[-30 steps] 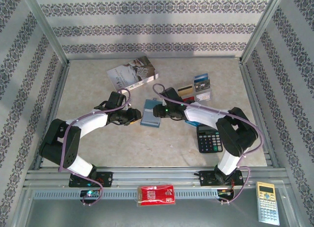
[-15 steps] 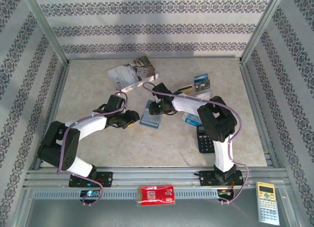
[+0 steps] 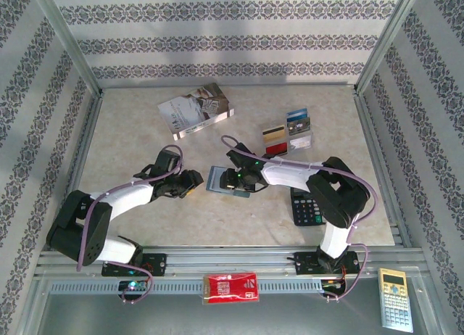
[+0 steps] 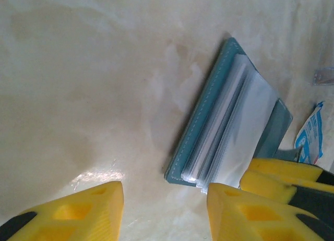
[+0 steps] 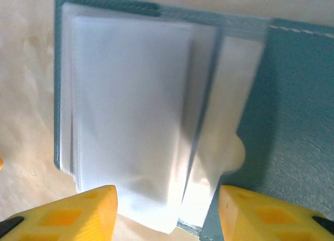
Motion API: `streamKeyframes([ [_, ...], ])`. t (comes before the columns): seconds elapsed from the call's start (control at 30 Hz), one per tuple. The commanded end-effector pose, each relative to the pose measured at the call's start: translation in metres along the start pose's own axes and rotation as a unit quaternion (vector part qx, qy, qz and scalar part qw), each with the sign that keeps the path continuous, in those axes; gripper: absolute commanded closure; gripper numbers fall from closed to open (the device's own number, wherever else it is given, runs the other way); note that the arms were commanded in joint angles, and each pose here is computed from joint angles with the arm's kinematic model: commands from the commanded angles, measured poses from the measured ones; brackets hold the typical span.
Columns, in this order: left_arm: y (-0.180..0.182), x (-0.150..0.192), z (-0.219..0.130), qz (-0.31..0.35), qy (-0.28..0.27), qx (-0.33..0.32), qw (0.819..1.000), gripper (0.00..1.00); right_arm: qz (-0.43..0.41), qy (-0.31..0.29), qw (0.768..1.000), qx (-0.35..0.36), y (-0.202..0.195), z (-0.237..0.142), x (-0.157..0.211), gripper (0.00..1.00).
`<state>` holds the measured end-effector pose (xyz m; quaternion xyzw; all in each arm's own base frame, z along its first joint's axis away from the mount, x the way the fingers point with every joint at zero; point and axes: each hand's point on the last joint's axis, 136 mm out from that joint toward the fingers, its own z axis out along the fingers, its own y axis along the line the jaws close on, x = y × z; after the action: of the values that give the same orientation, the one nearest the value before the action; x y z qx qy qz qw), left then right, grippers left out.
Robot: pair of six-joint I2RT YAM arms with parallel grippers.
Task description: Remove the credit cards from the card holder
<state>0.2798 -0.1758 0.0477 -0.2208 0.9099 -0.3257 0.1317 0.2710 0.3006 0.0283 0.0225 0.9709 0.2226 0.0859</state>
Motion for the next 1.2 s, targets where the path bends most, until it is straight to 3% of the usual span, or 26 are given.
streamKeyframes([
  [0.0, -0.012, -0.003, 0.001, 0.007, -0.01, 0.021, 1.0, 0.58, -0.036, -0.027, 0.998, 0.051, -0.01, -0.013, -0.014, 0.46],
  [0.13, -0.016, -0.002, 0.005, 0.02, 0.002, 0.023, 1.0, 0.62, -0.074, -0.026, 0.995, 0.067, -0.003, -0.014, -0.024, 0.4],
  [0.37, -0.016, -0.004, 0.011, 0.03, 0.008, 0.015, 0.999, 0.65, -0.072, -0.027, 0.994, 0.082, 0.007, -0.006, -0.032, 0.26],
  [0.97, -0.011, -0.003, 0.021, 0.037, 0.025, 0.002, 0.999, 0.66, -0.096, 0.031, 0.984, 0.148, -0.015, 0.03, -0.019, 0.15],
  [1.17, -0.01, -0.004, 0.022, 0.038, 0.026, -0.001, 0.999, 0.67, -0.091, 0.04, 0.982, 0.158, -0.023, 0.037, -0.014, 0.2],
])
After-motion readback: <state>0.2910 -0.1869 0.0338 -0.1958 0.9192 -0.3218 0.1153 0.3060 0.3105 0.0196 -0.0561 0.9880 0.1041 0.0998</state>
